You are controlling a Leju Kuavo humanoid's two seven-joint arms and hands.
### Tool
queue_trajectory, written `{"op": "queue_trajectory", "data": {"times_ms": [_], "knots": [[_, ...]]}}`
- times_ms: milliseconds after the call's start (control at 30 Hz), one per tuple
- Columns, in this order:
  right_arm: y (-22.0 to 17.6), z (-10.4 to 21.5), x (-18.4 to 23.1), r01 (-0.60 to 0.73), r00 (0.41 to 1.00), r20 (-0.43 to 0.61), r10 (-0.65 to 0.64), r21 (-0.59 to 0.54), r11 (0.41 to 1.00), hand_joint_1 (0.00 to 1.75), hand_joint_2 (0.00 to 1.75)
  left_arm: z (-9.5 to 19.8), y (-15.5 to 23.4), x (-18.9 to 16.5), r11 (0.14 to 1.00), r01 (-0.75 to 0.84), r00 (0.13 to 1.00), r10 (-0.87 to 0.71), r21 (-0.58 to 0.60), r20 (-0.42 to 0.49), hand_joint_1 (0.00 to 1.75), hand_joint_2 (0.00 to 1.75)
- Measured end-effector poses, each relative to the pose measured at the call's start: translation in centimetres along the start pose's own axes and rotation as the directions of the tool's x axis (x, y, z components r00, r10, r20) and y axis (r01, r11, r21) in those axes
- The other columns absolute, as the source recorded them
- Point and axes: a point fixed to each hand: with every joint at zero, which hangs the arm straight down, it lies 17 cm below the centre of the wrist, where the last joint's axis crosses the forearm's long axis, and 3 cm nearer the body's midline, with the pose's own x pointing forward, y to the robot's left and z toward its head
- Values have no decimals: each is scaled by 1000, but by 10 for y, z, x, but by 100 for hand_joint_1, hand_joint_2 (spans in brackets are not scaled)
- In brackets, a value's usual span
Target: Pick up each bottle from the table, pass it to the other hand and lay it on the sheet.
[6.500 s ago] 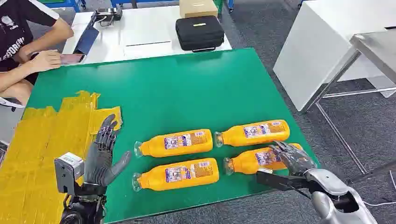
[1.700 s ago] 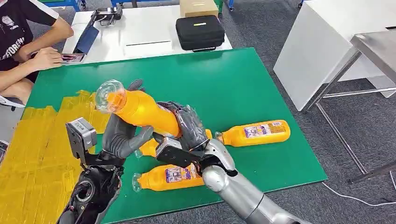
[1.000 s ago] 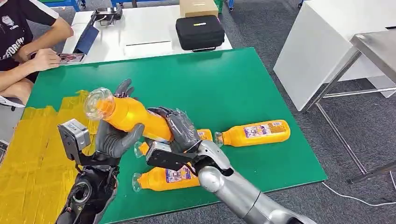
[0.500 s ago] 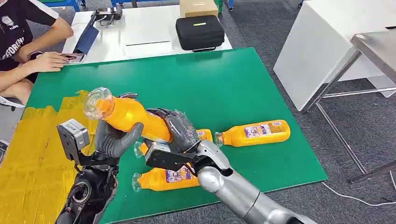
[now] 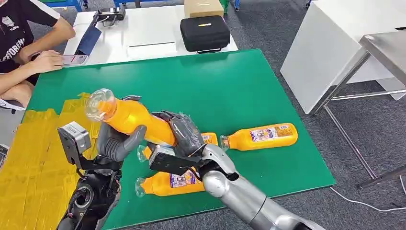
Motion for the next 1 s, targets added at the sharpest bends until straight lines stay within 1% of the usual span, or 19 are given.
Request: {"op": "queue_trajectory", "data": {"times_ms": [167, 367, 433, 500, 600, 633, 667, 700, 733, 767, 800, 833, 867, 900, 933, 967, 1000], "knots": [[-4, 0, 2, 5, 1000, 9, -5, -25, 1000, 0, 175, -1, 4, 4, 1000, 8, 1000, -9, 20, 14, 175, 175], [-19, 2, -8, 14, 1000, -15, -15, -75, 997, 0, 175, -5, 25, 17, 995, 60, 996, -65, 79, 60, 175, 175], [-24, 5, -12, 33, 999, -27, -35, -98, 995, 0, 175, -6, 33, 23, 989, 98, 991, -107, 107, 82, 175, 175], [-38, 9, -15, 63, 997, -39, -70, -151, 987, 0, 175, -5, 48, 35, 970, 185, 971, -205, 156, 122, 175, 175], [-65, 20, -18, 103, 993, -38, -115, -245, 964, 0, 175, -3, 72, 54, 890, 385, 887, -430, 244, 169, 175, 175], [-76, 23, -17, 104, 993, -27, -116, -276, 956, 0, 175, -2, 78, 59, 850, 454, 844, -507, 269, 176, 175, 175], [-86, 27, -14, 94, 995, -13, -102, -302, 949, 0, 175, 0, 82, 64, 791, 539, 781, -598, 291, 181, 175, 175], [-97, 31, -9, 74, 997, 10, -75, -329, 941, 0, 175, 2, 83, 69, 684, 659, 666, -724, 312, 180, 175, 175], [-105, 36, -4, 57, 998, 27, -51, -347, 936, 0, 175, 4, 82, 70, 557, 767, 528, -830, 319, 180, 175, 175], [-112, 41, 0, 42, 999, 42, -29, -362, 931, 0, 175, 5, 80, 67, 434, 846, 398, -900, 310, 176, 175, 175], [-119, 46, 4, 26, 998, 55, -6, -380, 925, 0, 175, 6, 82, 60, 307, 908, 269, -949, 284, 166, 175, 175], [-130, 52, 9, 10, 997, 73, 22, -405, 914, 0, 175, 6, 85, 47, 161, 959, 126, -980, 235, 157, 175, 175], [-139, 57, 12, 2, 996, 84, 37, -425, 905, 0, 175, 8, 92, 35, 57, 981, 28, -988, 186, 154, 175, 175], [-147, 61, 15, -3, 994, 94, 50, -444, 896, 0, 175, 9, 100, 22, -32, 991, -52, -986, 128, 158, 175, 175], [-154, 64, 16, -8, 993, 100, 60, -459, 888, 0, 175, 9, 109, 10, -101, 992, -111, -980, 72, 164, 175, 175], [-162, 68, 18, -12, 992, 105, 70, -476, 879, 0, 175, 11, 122, -4, -161, 987, -161, -972, 13, 172, 175, 175], [-168, 71, 19, -17, 991, 109, 81, -490, 871, 0, 175, 12, 135, -15, -199, 979, -189, -966, -45, 175, 175, 175]]}}
